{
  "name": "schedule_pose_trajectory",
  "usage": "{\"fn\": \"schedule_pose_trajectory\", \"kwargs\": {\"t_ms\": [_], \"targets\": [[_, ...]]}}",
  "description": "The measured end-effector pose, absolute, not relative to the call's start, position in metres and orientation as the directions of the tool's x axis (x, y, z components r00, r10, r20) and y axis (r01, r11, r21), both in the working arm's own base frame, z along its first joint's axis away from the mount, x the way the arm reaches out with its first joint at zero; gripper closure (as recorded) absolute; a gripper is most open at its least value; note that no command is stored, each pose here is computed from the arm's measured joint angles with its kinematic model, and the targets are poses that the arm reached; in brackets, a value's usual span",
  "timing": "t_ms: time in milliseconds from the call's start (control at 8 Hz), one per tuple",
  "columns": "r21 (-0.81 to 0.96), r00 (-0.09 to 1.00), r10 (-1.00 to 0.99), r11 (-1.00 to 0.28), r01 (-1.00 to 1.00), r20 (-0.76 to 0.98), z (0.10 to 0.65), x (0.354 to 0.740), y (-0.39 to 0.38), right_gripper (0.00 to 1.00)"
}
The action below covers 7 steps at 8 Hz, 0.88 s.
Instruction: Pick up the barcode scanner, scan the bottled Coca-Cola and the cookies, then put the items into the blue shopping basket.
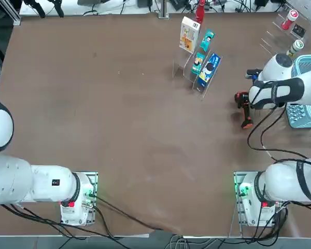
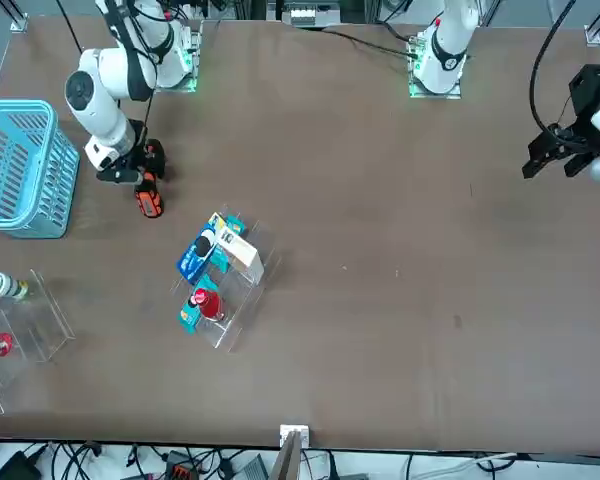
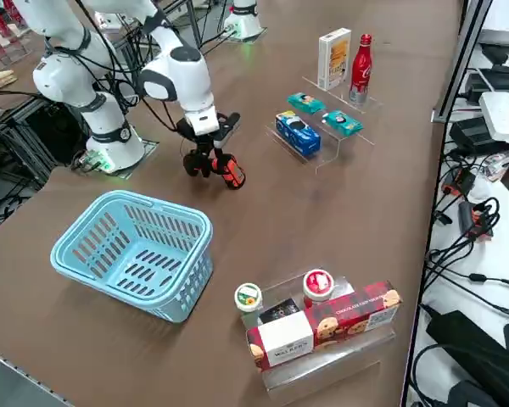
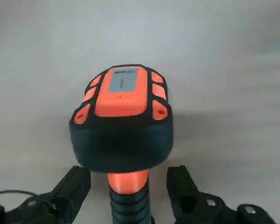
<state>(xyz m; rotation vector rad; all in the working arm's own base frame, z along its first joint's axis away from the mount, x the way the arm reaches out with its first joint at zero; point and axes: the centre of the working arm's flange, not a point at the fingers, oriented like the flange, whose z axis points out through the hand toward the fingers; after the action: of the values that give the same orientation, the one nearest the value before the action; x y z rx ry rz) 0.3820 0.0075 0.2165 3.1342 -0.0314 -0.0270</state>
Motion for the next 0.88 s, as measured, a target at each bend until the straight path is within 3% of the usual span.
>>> {"fn": "schedule_pose_trajectory", "kwargs": {"t_ms": [250,500,875], "targets": [[0.005,1.0,-0.008,-1.0,-0.007,-0.015,0.21,0.382,0.008,0.14],[0.005,1.0,-0.007,-1.0,-0.007,-0.012,0.211,0.383,0.007,0.57],[0.006,1.0,-0.003,-1.0,-0.003,0.002,0.223,0.392,0.005,0.57]]}}
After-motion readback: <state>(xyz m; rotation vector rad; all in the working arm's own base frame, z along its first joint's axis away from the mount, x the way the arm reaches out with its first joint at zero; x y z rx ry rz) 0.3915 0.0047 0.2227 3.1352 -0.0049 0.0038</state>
